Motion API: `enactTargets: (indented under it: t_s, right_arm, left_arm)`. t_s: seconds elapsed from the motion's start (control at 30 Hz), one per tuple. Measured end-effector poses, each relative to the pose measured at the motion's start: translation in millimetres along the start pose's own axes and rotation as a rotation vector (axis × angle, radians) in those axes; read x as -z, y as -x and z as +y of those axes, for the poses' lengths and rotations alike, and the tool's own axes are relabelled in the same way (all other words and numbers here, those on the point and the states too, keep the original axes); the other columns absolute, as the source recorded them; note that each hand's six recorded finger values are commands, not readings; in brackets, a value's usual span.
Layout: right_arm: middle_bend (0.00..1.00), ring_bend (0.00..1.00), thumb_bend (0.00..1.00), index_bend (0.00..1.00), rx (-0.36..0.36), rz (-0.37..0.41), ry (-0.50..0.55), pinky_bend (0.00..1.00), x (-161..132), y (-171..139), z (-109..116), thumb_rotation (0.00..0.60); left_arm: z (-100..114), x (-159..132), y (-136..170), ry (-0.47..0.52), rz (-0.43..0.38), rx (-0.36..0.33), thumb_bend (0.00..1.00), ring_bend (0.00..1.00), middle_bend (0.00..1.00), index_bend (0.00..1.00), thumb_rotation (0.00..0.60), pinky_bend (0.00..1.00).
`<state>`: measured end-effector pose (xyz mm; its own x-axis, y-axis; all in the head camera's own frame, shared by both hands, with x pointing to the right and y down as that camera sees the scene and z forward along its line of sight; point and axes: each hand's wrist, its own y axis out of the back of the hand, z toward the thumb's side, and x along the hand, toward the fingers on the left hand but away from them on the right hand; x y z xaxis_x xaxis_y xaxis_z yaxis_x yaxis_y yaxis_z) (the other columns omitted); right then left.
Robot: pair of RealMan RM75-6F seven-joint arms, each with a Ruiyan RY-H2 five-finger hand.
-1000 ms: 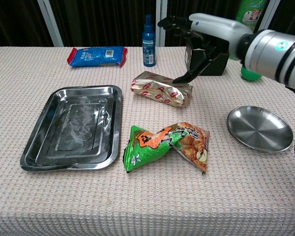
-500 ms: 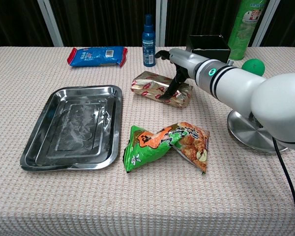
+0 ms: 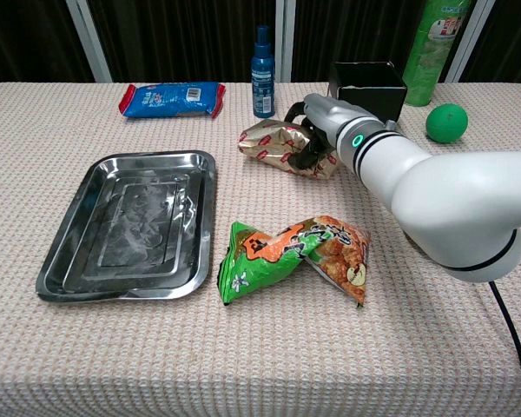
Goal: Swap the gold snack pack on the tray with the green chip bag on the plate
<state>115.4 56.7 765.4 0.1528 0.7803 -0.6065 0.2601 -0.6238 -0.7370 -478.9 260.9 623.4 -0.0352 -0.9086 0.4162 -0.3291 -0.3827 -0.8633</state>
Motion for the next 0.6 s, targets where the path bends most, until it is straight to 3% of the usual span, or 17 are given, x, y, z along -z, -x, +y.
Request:
enactTargets:
  t_s: [0.17, 0.37, 0.47, 0.6]
  right_arm:
    - [0.56, 0.53, 0.43, 0.43, 0.048, 0.038, 0.016, 0.68, 0.9, -4.5, 18.2, 0.6]
    - [0.56, 0.53, 0.43, 0.44, 0.1, 0.122, 0.027, 0.68, 10.9, -28.8, 55.7, 0.6]
    - [0.56, 0.53, 0.43, 0.44, 0.115, 0.155, -0.007, 0.66, 32.3, -49.8, 78.3, 0.6]
    - [0.55, 0.53, 0.43, 0.44, 0.105, 0.147, -0.103, 0.64, 89.0, -82.6, 94.5, 0.6]
  left_arm:
    - [-0.3, -0.7, -0.4, 0.0, -0.001, 0.002, 0.19, 0.04, 0.13, 0.13, 0.6, 0.13]
    - [-2.5, -4.6, -2.8, 0.0, -0.009, 0.007, 0.19, 0.04, 0.13, 0.13, 0.6, 0.13]
    - [-4.4, -8.8, -5.3, -0.002, -0.019, 0.01, 0.19, 0.04, 0.13, 0.13, 0.6, 0.13]
    - [-7.6, -16.2, -7.2, -0.003, -0.035, 0.013, 0.19, 0.04, 0.13, 0.13, 0.6, 0.13]
